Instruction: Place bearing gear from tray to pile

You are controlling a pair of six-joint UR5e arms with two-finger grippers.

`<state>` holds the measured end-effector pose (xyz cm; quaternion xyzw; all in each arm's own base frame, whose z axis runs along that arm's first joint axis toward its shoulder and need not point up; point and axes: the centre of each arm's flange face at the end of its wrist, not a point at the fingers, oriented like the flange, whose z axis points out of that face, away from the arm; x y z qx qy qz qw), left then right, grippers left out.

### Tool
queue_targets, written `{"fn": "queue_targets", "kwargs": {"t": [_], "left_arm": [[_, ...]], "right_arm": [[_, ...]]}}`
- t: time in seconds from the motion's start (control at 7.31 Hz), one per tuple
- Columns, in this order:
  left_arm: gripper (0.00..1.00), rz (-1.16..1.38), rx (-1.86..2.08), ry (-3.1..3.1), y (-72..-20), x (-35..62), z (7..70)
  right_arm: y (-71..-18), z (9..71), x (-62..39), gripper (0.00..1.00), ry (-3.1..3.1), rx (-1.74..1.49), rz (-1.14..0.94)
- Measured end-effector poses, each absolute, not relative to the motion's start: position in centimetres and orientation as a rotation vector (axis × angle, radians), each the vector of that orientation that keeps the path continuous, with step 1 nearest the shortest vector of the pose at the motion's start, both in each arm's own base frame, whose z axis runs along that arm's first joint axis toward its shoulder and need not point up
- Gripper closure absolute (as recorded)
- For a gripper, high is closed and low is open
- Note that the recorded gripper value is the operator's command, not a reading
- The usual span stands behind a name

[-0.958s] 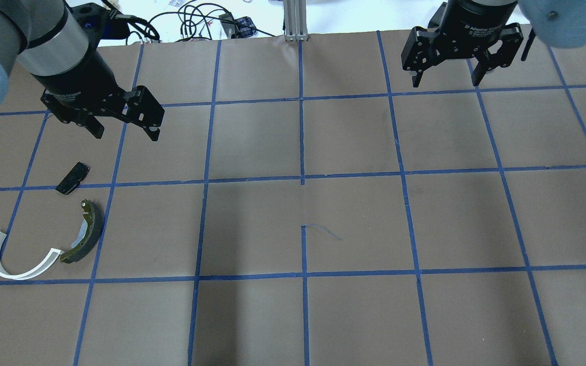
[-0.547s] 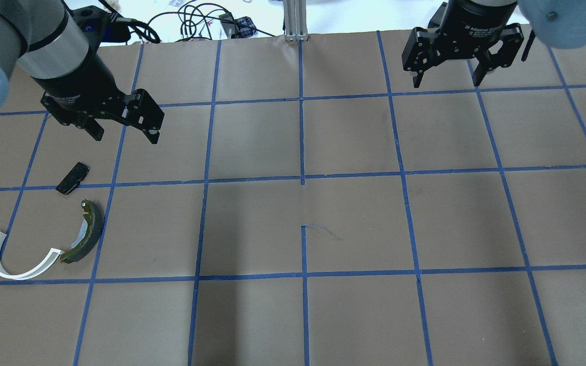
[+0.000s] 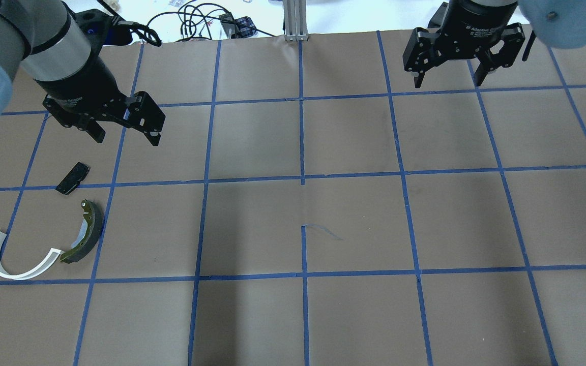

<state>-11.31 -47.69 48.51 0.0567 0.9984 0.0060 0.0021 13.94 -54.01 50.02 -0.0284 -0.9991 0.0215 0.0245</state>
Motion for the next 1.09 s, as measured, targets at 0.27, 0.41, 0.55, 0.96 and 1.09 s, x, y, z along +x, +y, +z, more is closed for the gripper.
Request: {"fn": "queue_targets", "kwargs": {"t": [0.27, 0.41, 0.55, 0.96, 1.09], "left_arm": [[0.0, 0.019, 0.178, 3.133, -47.7, -11.3, 48.5], [0.0, 0.019, 0.178, 3.133, -47.8, -11.3, 48.4], [0.0, 0.019, 0.179, 3.133, -47.8, -11.3, 48.4], [0.0, 0.025, 0.18, 3.129, -47.8, -11.2, 48.3], [0.0, 0.034, 0.182, 3.118, -48.0, -11.1, 48.1]], "right_arm": [[-54.1, 49.9, 13.9, 0.0, -3.095, -0.087, 0.065], [-54.3, 50.0, 13.7, 0.0, -3.098, -0.088, 0.068], [-54.6, 50.2, 12.7, 0.0, -3.1, -0.095, 0.074], [-55.9, 51.3, 1.2, 0.0, -3.084, 0.029, 0.078], [-55.7, 51.5, -4.1, 0.0, -3.056, 0.108, 0.064]]}}
